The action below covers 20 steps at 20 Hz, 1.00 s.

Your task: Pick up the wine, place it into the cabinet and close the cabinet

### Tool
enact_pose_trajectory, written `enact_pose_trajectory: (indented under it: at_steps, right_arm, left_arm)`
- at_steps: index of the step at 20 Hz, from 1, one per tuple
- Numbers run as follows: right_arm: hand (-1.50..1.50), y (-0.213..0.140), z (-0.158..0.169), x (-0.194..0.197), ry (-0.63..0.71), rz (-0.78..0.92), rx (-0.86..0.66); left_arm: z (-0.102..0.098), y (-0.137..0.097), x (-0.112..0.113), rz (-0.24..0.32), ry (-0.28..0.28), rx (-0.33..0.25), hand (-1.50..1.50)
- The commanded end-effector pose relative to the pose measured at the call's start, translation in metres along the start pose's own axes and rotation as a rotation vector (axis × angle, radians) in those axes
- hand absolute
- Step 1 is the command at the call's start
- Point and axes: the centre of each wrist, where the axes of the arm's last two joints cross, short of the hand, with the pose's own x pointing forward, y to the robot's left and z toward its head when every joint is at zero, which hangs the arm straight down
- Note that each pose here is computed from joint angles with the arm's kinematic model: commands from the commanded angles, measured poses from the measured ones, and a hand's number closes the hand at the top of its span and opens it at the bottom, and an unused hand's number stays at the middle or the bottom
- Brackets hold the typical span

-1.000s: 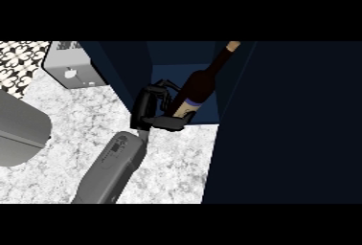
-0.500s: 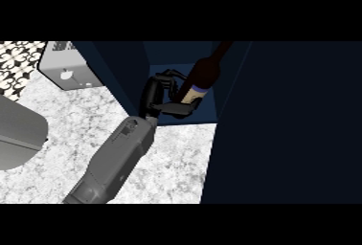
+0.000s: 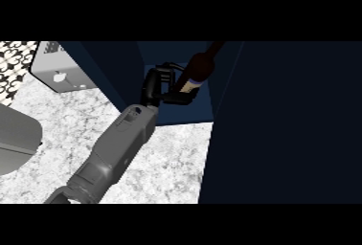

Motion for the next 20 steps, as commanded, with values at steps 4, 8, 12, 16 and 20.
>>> enact_pose_trajectory:
  at_steps: [4, 8, 12, 16, 20]
  right_arm:
    - [-1.50, 0.003, 0.013, 0.020, -0.018, -0.118, 0.020]
    - [-1.50, 0.000, 0.016, 0.025, -0.029, -0.127, 0.032]
    - [-1.50, -0.002, 0.018, 0.023, -0.013, -0.123, 0.030]
    - [-1.50, 0.000, 0.020, 0.025, -0.034, -0.134, 0.059]
    - [-1.50, 0.003, 0.018, 0.022, -0.034, -0.137, 0.068]
  left_arm:
    - [-0.008, 0.015, -0.007, 0.032, 0.046, 0.045, 1.50]
    - [-0.017, 0.011, 0.004, 0.051, 0.054, 0.073, 1.50]
    - [-0.020, 0.011, 0.007, 0.013, 0.032, 0.101, 1.50]
    - [-0.024, 0.013, 0.009, -0.041, 0.023, 0.145, 1.50]
    - [-0.031, 0.024, 0.016, -0.124, -0.031, 0.166, -1.50]
